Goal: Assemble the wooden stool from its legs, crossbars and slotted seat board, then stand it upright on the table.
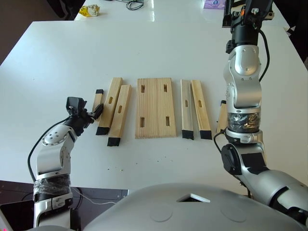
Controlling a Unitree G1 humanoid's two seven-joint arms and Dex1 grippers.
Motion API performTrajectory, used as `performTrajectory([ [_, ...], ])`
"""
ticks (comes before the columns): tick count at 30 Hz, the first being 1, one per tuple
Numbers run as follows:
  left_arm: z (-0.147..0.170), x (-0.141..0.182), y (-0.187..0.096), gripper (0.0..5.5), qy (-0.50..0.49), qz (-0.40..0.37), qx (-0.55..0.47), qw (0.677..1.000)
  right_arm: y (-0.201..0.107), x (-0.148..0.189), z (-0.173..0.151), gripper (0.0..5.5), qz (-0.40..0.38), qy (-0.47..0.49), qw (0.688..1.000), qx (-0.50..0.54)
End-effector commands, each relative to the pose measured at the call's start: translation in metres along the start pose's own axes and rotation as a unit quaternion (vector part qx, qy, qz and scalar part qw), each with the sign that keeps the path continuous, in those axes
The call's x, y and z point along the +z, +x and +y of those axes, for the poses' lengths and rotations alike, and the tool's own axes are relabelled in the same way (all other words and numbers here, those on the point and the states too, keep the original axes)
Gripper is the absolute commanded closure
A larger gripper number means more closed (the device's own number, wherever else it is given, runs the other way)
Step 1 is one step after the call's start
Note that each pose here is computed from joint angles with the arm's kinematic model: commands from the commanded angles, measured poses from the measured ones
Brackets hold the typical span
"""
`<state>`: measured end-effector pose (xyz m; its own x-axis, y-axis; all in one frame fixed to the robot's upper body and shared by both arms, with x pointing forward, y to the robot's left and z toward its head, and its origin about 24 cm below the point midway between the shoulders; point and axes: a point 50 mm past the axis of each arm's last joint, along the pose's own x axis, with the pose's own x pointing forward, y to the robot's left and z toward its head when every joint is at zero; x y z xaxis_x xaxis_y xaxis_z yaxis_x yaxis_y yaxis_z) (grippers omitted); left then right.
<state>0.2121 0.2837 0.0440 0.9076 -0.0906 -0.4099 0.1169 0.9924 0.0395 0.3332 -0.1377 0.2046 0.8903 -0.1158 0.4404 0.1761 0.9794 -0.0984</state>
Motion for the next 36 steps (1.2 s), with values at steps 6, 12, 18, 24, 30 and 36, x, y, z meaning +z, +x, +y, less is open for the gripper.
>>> performTrajectory([
  [6,0.0,-0.005,0.003,1.81,0.021,0.043,0.019,0.999,-0.004,-0.007,-0.003,1.77,0.005,-0.015,1.0,-0.004],
  [12,-0.001,-0.011,-0.003,1.81,0.028,0.067,0.01,0.997,-0.007,-0.009,-0.004,1.77,0.009,-0.015,1.0,-0.01],
  [18,-0.008,-0.016,-0.008,2.02,0.022,0.091,-0.005,0.996,-0.008,-0.009,-0.005,1.79,0.008,-0.014,1.0,-0.022],
  [24,-0.006,-0.015,0.0,2.84,0.024,0.107,0.012,0.994,-0.011,-0.009,-0.008,1.79,0.006,-0.012,0.999,-0.044],
  [30,-0.009,-0.016,-0.005,3.66,0.023,0.122,0.004,0.992,-0.016,-0.011,-0.01,1.79,0.011,-0.013,0.998,-0.052],
  [36,-0.007,-0.015,-0.016,4.17,0.031,0.139,0.01,0.99,-0.018,-0.013,-0.01,1.79,0.014,-0.011,0.998,-0.056],
])
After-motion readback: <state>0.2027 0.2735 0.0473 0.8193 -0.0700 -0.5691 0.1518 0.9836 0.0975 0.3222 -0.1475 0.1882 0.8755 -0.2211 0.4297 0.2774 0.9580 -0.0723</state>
